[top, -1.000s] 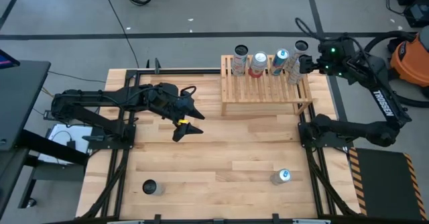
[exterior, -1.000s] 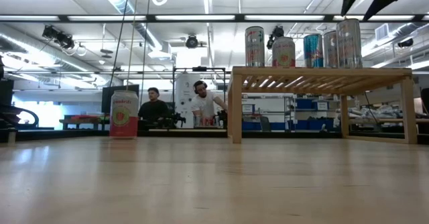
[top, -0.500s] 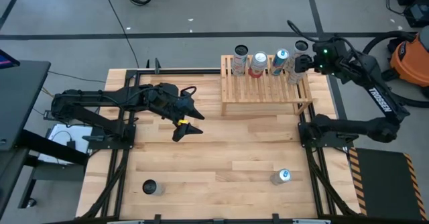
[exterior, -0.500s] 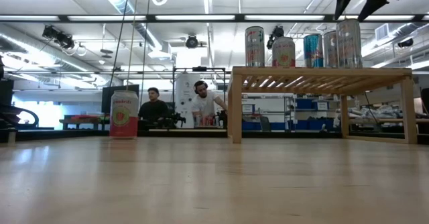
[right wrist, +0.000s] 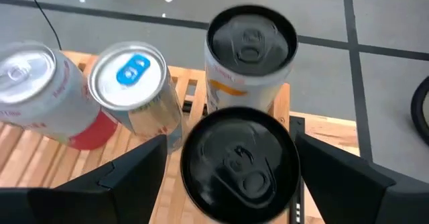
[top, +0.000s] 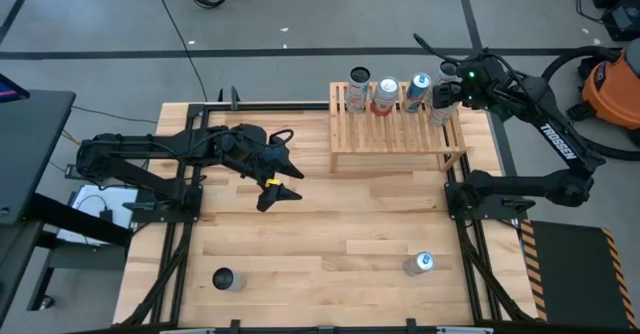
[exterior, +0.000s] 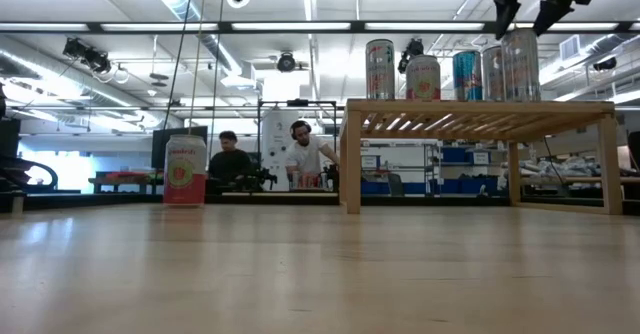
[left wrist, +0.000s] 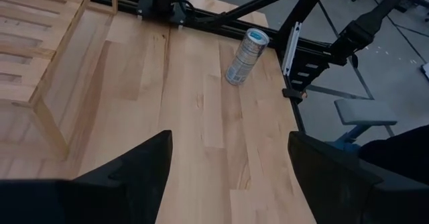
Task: Place canned beverage on shelf
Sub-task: Put the top white-yellow soda can on the shelf aligned with the other white-yellow soda can
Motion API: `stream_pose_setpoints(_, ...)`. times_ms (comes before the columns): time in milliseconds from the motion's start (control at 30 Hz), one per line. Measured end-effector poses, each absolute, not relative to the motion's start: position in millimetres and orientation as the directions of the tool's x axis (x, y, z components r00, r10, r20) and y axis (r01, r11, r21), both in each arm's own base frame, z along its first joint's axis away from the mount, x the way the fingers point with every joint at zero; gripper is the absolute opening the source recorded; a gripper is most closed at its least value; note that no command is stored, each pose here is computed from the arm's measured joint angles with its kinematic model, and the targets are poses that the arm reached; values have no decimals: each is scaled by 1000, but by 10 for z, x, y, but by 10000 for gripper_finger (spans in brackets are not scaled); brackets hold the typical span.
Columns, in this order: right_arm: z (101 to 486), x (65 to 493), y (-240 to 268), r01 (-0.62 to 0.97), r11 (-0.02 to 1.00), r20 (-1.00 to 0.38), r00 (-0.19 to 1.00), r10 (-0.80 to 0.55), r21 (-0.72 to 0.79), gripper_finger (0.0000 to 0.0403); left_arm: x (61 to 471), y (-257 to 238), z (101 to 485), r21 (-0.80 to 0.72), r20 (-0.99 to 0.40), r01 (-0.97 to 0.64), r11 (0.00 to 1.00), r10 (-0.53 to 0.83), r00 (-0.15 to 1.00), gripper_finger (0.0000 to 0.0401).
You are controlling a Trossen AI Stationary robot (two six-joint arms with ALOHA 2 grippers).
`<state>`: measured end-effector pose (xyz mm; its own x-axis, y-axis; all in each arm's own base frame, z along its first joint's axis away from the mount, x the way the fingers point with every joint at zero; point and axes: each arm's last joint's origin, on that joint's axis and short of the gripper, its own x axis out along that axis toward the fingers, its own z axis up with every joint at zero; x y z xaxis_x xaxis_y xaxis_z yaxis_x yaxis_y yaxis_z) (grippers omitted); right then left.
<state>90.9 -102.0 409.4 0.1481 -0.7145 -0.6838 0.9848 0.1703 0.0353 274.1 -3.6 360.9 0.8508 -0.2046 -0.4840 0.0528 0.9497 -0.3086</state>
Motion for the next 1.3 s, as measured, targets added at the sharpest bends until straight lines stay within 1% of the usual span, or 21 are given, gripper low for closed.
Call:
stream_pose_setpoints(167, 4061, 872, -994, 988, 154, -709, 97, -698, -16, 328, 2741, -36, 3609, -309, -484, 52, 950, -204, 851, 300)
stream_pose_setpoints(300, 4076, 889, -1006, 985, 175, -697, 121, -706, -6, 324, 2741, -37, 3610, -309, -483, 53, 950, -205, 851, 300)
stream_pose_setpoints(467, 4066, 897, -1011, 979, 203, -707, 122, -697, -31, 315, 2741, -36, 3610, -309, -483, 52, 950, -204, 851, 300)
stream_pose_setpoints(733, 4066, 899, -1008, 964, 257, -712, 137, -689, -63, 262, 2742, -37, 3610, -310, -483, 53, 949, -205, 852, 300)
stream_pose_setpoints(900, 4070, 898, -995, 943, 321, -718, 166, -676, -84, 262, 2742, -36, 3610, -310, -483, 52, 949, -204, 852, 300)
stream_pose_setpoints(1033, 4079, 881, -967, 912, 396, -722, 202, -662, -108, 262, 2742, -36, 3610, -312, -483, 51, 949, -204, 852, 300)
stream_pose_setpoints(1200, 4107, 838, -923, 854, 510, -720, 289, -631, -104, 262, 2742, -36, 3610, -314, -483, 50, 948, -204, 852, 300)
stream_pose_setpoints(1300, 4127, 817, -925, 834, 541, -704, 321, -634, -107, 262, 2742, -36, 3611, -318, -482, 47, 947, -205, 852, 300)
